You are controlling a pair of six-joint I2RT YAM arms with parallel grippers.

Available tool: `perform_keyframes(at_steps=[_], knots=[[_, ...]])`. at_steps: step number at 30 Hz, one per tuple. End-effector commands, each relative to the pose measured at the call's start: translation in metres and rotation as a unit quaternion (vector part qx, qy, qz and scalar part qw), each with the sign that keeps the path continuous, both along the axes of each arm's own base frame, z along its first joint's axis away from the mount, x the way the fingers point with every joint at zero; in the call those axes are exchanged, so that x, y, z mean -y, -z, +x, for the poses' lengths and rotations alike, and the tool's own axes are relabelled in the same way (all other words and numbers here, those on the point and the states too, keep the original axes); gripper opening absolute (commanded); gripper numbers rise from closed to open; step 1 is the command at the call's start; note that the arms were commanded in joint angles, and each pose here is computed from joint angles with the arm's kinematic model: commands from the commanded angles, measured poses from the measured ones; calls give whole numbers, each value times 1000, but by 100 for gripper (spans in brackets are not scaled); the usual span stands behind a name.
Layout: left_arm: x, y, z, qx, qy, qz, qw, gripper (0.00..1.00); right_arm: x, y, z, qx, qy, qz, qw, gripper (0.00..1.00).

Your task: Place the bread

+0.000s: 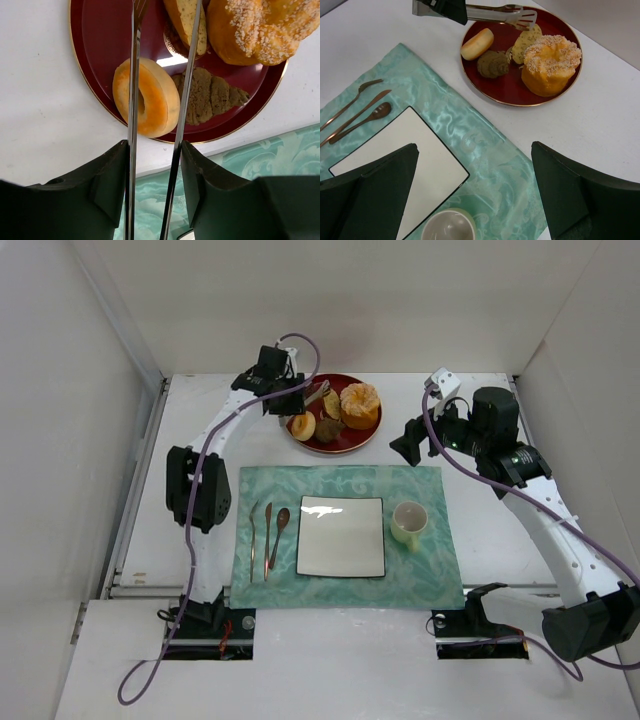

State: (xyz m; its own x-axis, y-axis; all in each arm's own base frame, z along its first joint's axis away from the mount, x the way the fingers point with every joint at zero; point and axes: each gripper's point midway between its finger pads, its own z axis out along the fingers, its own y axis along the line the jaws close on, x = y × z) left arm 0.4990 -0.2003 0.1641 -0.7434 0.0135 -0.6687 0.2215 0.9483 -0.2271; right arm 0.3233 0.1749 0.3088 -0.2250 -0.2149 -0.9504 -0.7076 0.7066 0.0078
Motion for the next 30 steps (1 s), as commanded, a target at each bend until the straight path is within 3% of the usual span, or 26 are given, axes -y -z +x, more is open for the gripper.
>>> perform_keyframes(at_steps=[1, 22, 30], knots=[[2, -19, 10, 25, 1, -2, 1000, 40, 2, -17, 3, 28, 6, 10, 1000, 100], [14, 12, 12, -35, 37, 1, 999, 40, 4, -19, 2, 33, 10, 10, 999, 100], [12, 13, 12, -37, 37, 9, 999, 26, 4, -23, 0, 37, 10, 12, 999, 100]])
